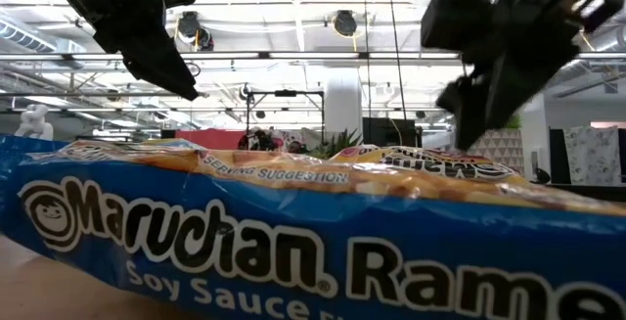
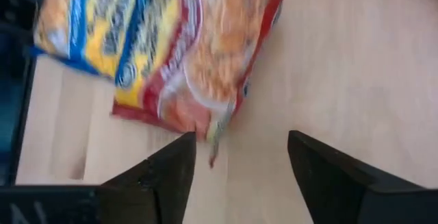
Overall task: Sort Maruchan noodles
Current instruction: Put the bottom red noodle pack into the yellow bin
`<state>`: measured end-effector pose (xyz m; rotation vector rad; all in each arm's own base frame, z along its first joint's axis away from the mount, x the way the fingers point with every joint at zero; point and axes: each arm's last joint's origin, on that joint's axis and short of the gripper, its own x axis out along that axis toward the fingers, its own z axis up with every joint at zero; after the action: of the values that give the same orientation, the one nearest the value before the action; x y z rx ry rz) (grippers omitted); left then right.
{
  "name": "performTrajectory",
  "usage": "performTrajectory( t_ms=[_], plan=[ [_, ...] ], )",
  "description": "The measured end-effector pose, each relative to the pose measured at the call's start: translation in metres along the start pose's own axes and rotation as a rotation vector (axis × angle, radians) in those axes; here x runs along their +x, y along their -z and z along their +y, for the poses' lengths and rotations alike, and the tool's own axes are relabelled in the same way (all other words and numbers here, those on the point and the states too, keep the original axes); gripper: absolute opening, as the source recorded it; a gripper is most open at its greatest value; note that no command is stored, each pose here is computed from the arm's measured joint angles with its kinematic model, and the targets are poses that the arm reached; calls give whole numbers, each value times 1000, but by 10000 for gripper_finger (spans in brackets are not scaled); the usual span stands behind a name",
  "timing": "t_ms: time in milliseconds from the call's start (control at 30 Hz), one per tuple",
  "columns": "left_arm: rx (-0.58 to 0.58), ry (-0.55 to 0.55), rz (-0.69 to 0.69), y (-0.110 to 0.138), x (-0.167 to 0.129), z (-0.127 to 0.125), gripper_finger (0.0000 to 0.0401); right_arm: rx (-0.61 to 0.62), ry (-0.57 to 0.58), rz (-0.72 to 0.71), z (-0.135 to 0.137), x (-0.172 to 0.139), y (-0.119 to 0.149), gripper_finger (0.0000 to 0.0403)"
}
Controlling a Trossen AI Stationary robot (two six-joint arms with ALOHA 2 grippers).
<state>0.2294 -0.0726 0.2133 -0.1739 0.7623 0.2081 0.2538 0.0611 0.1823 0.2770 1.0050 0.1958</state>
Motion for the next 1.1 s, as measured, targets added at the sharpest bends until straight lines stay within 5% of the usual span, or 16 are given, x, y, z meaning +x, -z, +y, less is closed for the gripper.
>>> performTrajectory(
  t_ms=[467,833,1100],
  plan=[
    [-1,-3,5,1,0,0,202,24,34,44,14,15,9,298],
    [22,1,-7,-1,0,0,202,64,-80,122,2,50,10,251],
    [40,15,-38,-4,0,-1,202,80,-152,103,-6,53,4,158]
  ],
)
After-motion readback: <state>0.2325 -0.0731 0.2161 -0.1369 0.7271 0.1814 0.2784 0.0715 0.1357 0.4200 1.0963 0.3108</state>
